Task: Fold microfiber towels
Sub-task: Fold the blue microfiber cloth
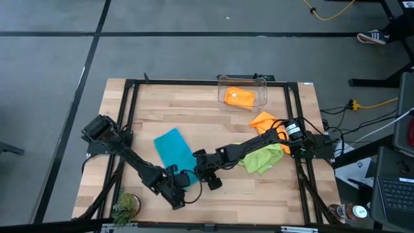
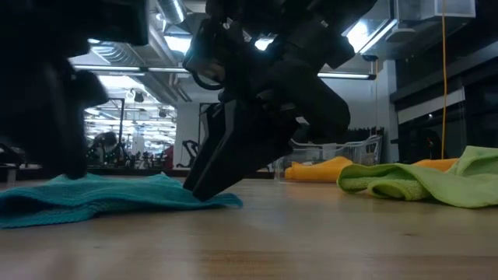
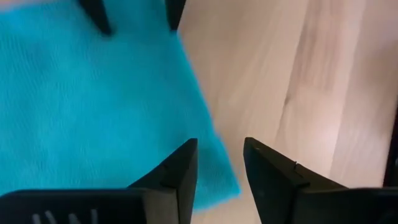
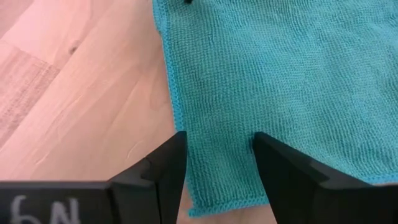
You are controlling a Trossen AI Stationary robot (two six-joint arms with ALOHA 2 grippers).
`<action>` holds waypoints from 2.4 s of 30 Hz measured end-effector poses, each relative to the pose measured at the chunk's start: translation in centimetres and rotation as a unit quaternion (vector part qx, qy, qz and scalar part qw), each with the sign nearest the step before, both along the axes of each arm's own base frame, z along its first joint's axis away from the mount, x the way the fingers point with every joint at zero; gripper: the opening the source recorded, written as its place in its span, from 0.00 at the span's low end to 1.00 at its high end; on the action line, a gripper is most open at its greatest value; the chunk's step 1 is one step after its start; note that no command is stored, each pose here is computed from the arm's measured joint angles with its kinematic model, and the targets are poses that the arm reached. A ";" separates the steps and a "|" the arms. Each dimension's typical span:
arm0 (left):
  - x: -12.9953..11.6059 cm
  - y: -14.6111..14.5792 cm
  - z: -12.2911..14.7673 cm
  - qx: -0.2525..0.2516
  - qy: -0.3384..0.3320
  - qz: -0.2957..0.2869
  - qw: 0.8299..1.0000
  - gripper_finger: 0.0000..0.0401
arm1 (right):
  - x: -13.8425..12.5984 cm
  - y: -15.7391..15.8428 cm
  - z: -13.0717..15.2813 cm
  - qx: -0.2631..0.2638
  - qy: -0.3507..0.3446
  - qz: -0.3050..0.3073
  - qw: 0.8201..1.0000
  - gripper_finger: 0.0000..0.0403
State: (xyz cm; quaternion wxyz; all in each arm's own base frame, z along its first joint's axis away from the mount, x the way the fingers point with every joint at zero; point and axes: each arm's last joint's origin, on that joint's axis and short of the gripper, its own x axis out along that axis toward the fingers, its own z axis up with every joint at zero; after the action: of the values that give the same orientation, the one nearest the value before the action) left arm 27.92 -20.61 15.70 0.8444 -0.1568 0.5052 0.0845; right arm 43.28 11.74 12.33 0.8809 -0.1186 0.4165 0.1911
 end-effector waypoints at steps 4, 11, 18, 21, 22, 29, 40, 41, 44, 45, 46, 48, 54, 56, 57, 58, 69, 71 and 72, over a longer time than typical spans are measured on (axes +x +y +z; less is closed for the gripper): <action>-0.6 0.4 -0.3 0.006 0.038 0.016 0.999 0.39 | 0.0 0.0 0.0 0.001 -0.001 -0.002 1.000 0.47; -0.3 0.2 -0.1 -0.007 0.023 0.018 1.000 0.55 | 0.1 0.0 0.1 0.008 -0.006 -0.008 1.000 0.47; -0.1 -0.1 -0.8 -0.004 0.021 0.017 1.000 0.61 | 0.4 0.1 0.3 0.011 -0.024 -0.005 1.000 0.47; 0.1 -0.3 -2.1 0.011 0.029 0.015 0.999 0.60 | 0.4 0.1 0.2 0.010 -0.023 -0.005 1.000 0.47; 0.3 -0.3 -2.4 0.014 0.030 0.015 0.999 0.60 | 0.5 0.1 -0.1 0.011 -0.024 -0.005 1.000 0.47; 0.3 -0.3 -3.6 0.037 0.043 0.017 0.998 0.60 | 0.9 0.3 -3.4 0.021 0.002 0.009 1.000 0.47; -1.0 -1.3 -4.0 0.084 0.046 -0.010 0.995 0.41 | 0.7 0.3 -3.5 0.013 0.010 -0.010 1.000 0.31; -1.1 -1.3 -4.0 0.086 0.045 -0.011 0.995 0.38 | 0.7 0.3 -3.5 0.013 0.010 -0.017 1.000 0.27; -1.3 -1.5 -4.0 0.098 0.035 -0.007 0.994 0.27 | 0.7 0.2 -3.5 0.019 0.013 -0.028 0.999 0.13; -1.4 -1.6 -4.0 0.103 0.032 -0.008 0.994 0.23 | 0.7 0.2 -3.5 0.021 0.013 -0.030 0.999 0.08; -1.4 -1.6 -4.1 0.105 0.031 -0.010 0.994 0.19 | 0.7 0.3 -3.5 0.022 0.014 -0.032 0.999 0.04; -1.4 -1.6 -4.1 0.106 0.034 -0.010 0.994 0.09 | 0.7 0.5 -3.5 0.023 0.015 -0.038 0.999 0.03; -1.4 -1.6 -4.0 0.099 0.031 -0.001 0.995 0.01 | 0.6 0.7 -3.1 0.033 0.019 -0.048 0.998 0.01; -1.3 -1.7 -3.7 0.097 0.030 -0.003 0.995 0.00 | 0.5 0.9 -2.5 0.034 0.022 -0.044 0.998 0.01; -1.1 -1.8 -3.2 0.093 0.026 -0.007 0.995 0.00 | 0.5 1.0 -2.0 0.034 0.023 -0.042 0.998 0.01; -0.9 -2.0 -2.8 0.095 0.024 -0.012 0.995 0.00 | 0.4 1.1 -1.7 0.033 0.028 -0.039 0.998 0.01; 1.4 -3.8 2.9 0.121 -0.029 -0.059 0.990 0.00 | -1.4 3.8 2.4 0.017 0.016 -0.016 1.000 0.00; 1.5 -3.9 3.6 0.133 -0.036 -0.061 0.989 0.00 | -1.8 4.4 3.0 0.005 0.008 -0.018 1.000 0.00; 1.5 -4.0 3.9 0.135 -0.037 -0.061 0.988 0.00 | -1.9 4.7 3.3 0.001 0.002 -0.020 1.000 0.00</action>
State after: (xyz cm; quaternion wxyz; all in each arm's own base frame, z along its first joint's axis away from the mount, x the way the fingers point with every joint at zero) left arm 29.44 -24.62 19.60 0.8797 -0.0133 0.4658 0.0948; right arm 41.38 16.39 15.62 0.8837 -0.1095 0.4204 0.1743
